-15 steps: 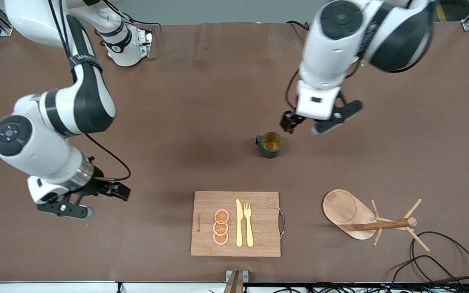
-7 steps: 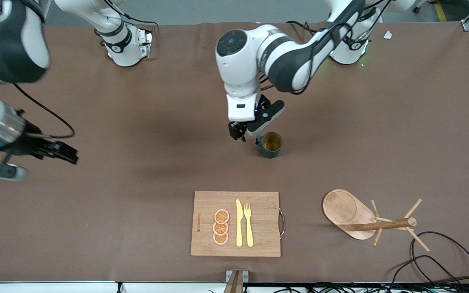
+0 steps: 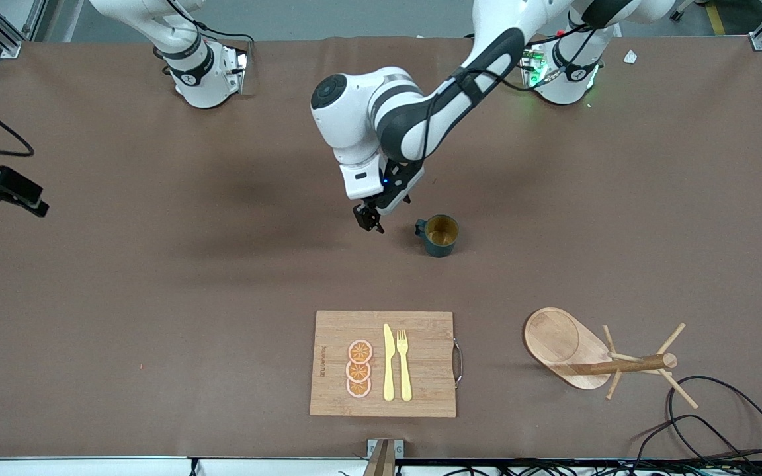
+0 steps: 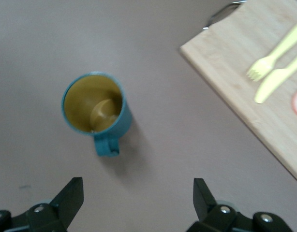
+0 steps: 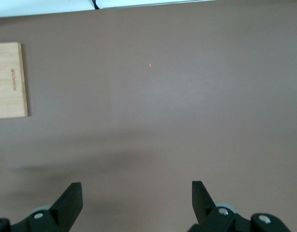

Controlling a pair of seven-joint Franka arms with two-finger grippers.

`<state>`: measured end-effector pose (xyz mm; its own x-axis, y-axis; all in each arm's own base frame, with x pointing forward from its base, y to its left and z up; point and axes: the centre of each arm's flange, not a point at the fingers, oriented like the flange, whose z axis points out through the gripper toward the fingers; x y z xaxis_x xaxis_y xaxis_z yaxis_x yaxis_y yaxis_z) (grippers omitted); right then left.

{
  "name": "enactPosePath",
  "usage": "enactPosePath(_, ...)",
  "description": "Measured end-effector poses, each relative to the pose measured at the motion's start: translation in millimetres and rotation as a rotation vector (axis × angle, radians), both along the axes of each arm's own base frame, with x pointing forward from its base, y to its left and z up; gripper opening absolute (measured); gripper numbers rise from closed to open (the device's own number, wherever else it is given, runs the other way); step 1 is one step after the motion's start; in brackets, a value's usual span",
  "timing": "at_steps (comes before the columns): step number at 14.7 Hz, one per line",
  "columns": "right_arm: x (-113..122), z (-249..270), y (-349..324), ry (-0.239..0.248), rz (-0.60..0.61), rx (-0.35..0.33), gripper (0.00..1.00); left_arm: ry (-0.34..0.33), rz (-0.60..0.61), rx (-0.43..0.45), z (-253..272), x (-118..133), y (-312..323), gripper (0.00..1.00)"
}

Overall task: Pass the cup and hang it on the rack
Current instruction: 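Lower the left gripper onto the mug handle and close on it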

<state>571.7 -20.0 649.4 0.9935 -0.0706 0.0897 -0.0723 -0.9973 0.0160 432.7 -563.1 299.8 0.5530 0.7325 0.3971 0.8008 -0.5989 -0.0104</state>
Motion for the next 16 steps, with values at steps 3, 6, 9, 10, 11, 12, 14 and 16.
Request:
enactPosePath(3, -15, 15, 5, -0.009, 0.017, -0.026, 1.0, -0.066, 0.089, 0.077, -41, -11, -3, 1.0)
enactPosePath(6, -19, 11, 7, 0.026, 0.02, -0.029, 1.0, -0.117, 0.157, 0.108, -73, -26, -8, 1.0)
enactPosePath(9, -22, 17, 7, 0.031, 0.025, -0.03, 1.0, -0.15, 0.175, 0.143, -92, -33, -8, 1.0)
enactPosePath(10, -22, 21, 7, 0.027, 0.03, -0.03, 1.0, -0.153, 0.176, 0.16, -97, -35, -7, 1.0)
enactPosePath(11, -23, 23, 7, 0.025, 0.037, -0.031, 1.0, -0.159, 0.173, 0.187, -102, -36, -5, 1.0)
enactPosePath(12, -23, 24, 6, 0.024, 0.041, -0.031, 1.0, -0.166, 0.167, 0.222, -109, -38, -1, 1.0)
enactPosePath(14, -23, 24, 6, 0.023, 0.043, -0.031, 1.0, -0.178, 0.149, 0.291, -126, -44, 4, 1.0)
enactPosePath(16, -23, 25, 6, 0.022, 0.043, -0.031, 1.0, -0.179, 0.139, 0.321, -138, -51, 4, 1.0)
